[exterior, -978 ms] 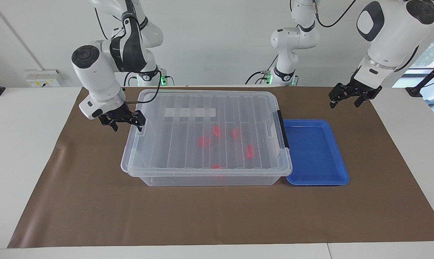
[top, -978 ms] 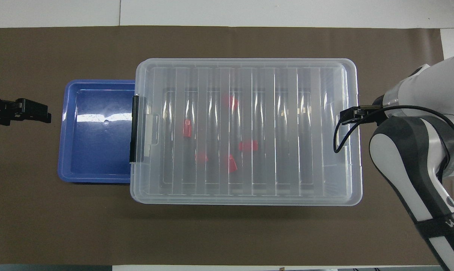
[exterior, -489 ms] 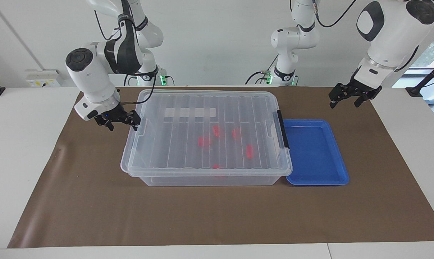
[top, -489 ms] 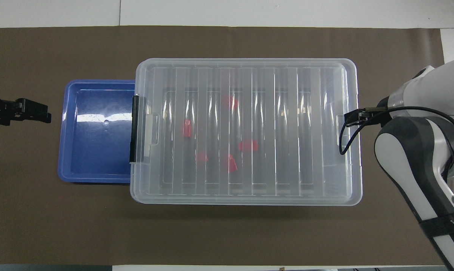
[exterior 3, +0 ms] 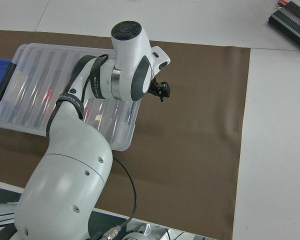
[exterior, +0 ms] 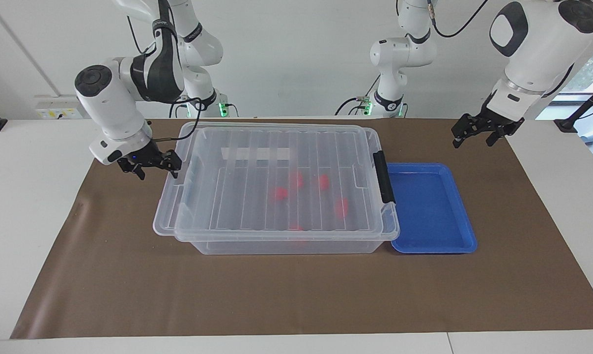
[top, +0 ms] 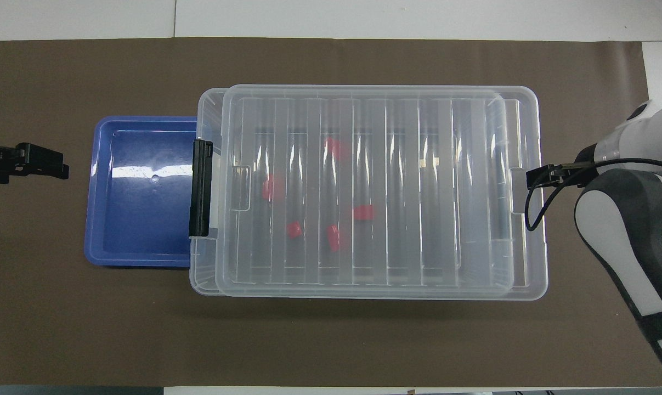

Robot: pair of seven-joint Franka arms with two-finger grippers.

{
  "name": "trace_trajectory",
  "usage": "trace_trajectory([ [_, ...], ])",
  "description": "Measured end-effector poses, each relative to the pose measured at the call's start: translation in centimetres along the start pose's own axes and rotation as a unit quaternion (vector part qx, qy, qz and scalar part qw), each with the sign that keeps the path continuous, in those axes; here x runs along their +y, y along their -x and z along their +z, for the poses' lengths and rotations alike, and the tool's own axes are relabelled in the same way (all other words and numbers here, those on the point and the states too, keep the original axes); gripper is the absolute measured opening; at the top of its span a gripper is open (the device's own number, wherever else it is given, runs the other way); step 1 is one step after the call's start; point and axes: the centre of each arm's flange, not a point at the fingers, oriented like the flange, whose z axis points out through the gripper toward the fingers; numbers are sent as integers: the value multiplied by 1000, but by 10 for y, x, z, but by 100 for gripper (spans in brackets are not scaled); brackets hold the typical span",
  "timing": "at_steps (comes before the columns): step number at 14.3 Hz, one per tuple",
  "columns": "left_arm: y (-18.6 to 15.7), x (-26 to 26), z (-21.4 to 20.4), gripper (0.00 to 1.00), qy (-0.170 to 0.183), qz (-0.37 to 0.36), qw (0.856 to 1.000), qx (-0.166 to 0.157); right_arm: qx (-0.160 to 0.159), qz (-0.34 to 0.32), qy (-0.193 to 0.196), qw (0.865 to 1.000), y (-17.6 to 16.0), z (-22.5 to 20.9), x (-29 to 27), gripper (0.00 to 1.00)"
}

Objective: Place red block in blue tray from box
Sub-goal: 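Slide the clear lid away from the tray with the right gripper, then reach the left gripper into the opened box toward a red block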

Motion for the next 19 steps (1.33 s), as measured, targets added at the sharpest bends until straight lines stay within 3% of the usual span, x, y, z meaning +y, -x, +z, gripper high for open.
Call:
trace_trajectory([
  [14, -2, 6, -4, 100, 0, 8, 1000, 10, 11, -43, 2, 999, 10, -1, 82, 100],
  [19, -3, 60, -6, 100, 1, 57, 998, 33, 17, -57, 4, 998, 14, -3, 106, 100],
])
